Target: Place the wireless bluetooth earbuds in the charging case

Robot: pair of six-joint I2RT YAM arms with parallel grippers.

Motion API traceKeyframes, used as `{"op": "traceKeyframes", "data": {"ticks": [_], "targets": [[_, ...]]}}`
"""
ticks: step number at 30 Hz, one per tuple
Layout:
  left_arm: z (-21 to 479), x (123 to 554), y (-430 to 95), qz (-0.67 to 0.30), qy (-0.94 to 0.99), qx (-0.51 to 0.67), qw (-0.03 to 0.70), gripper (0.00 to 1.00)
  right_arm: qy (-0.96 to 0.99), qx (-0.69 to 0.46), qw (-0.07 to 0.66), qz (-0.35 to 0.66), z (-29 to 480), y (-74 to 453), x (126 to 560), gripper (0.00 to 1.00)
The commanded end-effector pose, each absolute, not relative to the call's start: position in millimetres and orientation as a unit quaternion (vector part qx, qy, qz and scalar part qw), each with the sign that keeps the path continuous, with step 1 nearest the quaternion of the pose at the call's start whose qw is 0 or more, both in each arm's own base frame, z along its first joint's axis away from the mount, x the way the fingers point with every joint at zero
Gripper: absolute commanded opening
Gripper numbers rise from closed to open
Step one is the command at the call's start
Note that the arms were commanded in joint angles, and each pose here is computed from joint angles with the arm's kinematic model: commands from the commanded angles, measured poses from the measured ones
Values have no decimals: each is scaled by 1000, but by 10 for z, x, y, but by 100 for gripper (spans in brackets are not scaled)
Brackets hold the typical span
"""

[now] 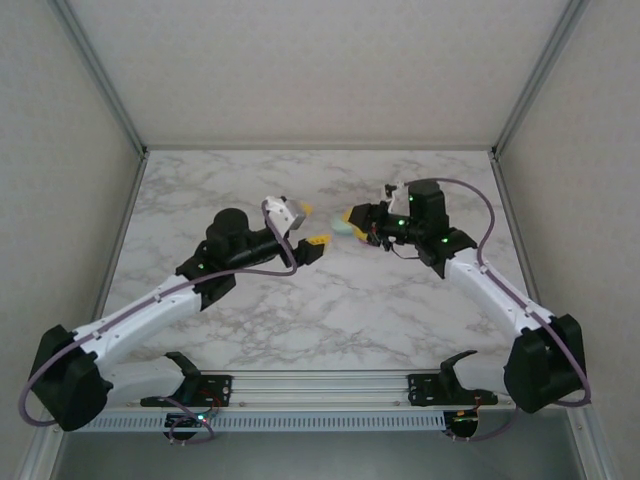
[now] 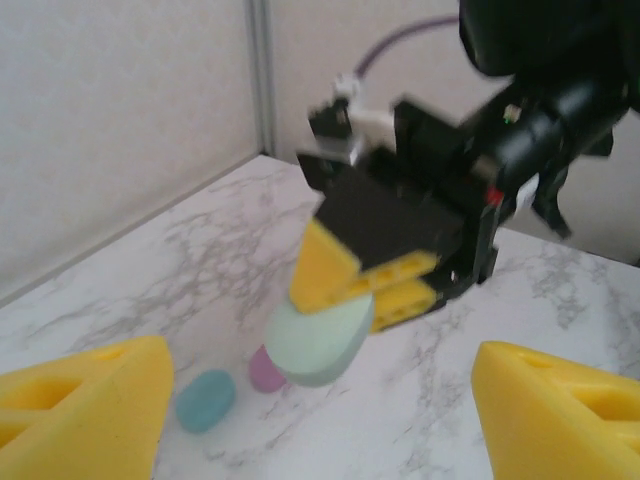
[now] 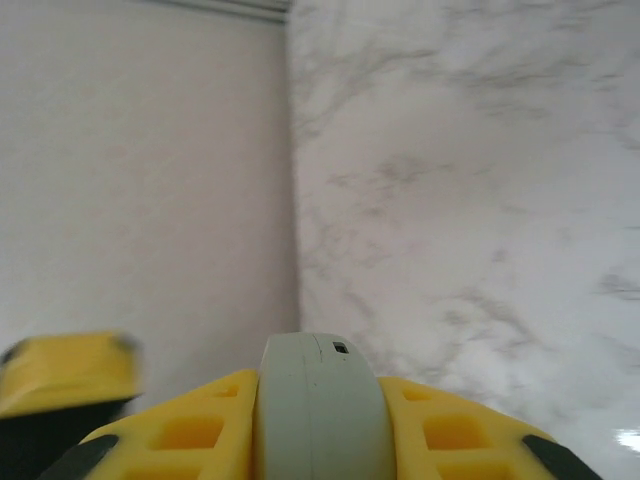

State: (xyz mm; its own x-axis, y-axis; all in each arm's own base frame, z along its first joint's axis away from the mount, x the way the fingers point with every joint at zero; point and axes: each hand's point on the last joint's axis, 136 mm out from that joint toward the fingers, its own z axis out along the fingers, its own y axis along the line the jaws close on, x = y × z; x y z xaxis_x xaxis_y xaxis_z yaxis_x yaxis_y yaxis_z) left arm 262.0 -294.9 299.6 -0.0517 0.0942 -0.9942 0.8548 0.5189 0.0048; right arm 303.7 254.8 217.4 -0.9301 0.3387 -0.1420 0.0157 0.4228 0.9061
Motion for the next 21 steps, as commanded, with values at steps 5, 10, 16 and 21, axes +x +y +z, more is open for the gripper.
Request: {"op": "traceKeyframes", "data": {"ticks": [5, 10, 16, 21], "targets": [[3248, 2784, -2467, -258, 667, 262, 648, 88, 866, 153, 118, 462, 964, 2563, 3198, 13], [3260, 2809, -2338, -244, 674, 235, 657, 100, 880, 147, 107, 440, 630, 2626, 3274, 15], [3233, 2816, -2309, -238, 680, 232, 653, 100, 899, 148, 84, 404, 335, 2583, 3237, 19], [3172, 2838, -2289, -227, 688, 233, 649, 100, 928, 137, 71, 339, 206, 2397, 3107, 29]]}}
